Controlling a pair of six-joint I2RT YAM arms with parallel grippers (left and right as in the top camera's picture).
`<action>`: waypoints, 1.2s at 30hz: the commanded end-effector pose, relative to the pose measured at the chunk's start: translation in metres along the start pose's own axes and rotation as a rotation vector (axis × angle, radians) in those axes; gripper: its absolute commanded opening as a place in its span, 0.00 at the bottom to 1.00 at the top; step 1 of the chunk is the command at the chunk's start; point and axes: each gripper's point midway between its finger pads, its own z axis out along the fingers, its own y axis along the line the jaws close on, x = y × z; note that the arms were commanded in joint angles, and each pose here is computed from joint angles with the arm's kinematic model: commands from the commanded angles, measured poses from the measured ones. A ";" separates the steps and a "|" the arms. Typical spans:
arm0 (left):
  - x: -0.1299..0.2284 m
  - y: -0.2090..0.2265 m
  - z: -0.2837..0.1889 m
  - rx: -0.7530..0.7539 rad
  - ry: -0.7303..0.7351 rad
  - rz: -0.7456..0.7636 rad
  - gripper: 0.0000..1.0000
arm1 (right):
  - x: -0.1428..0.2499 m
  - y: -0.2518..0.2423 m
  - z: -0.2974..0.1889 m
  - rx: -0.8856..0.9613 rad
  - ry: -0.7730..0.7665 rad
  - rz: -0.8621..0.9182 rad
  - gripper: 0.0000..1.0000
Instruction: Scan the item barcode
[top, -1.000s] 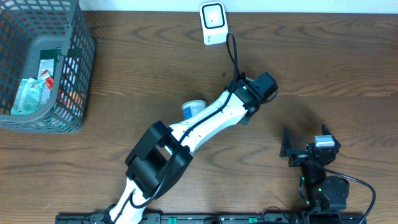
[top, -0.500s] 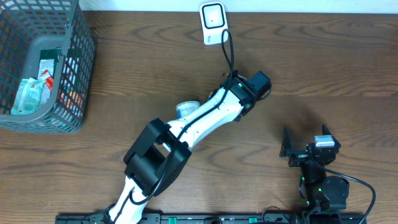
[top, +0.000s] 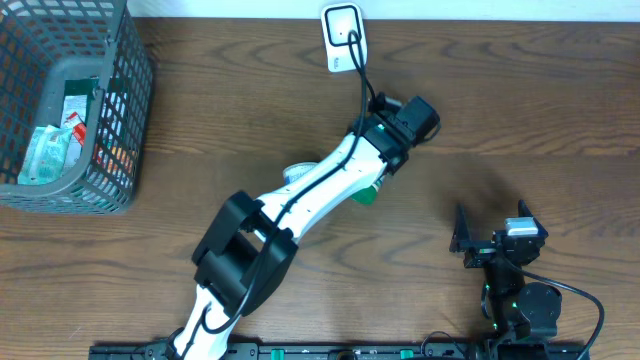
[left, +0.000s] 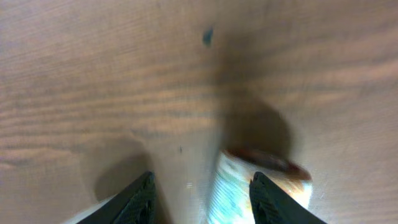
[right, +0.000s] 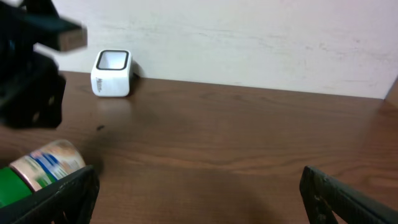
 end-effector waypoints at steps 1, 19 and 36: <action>-0.025 0.009 -0.015 0.042 -0.055 -0.088 0.51 | 0.000 0.001 0.000 -0.004 -0.002 0.012 0.99; 0.001 -0.009 -0.001 0.171 0.074 -0.083 0.54 | 0.000 0.001 0.000 -0.005 -0.001 0.012 0.99; -0.065 0.083 -0.134 0.221 -0.195 -0.193 0.68 | 0.000 0.001 0.000 -0.004 -0.001 0.012 0.99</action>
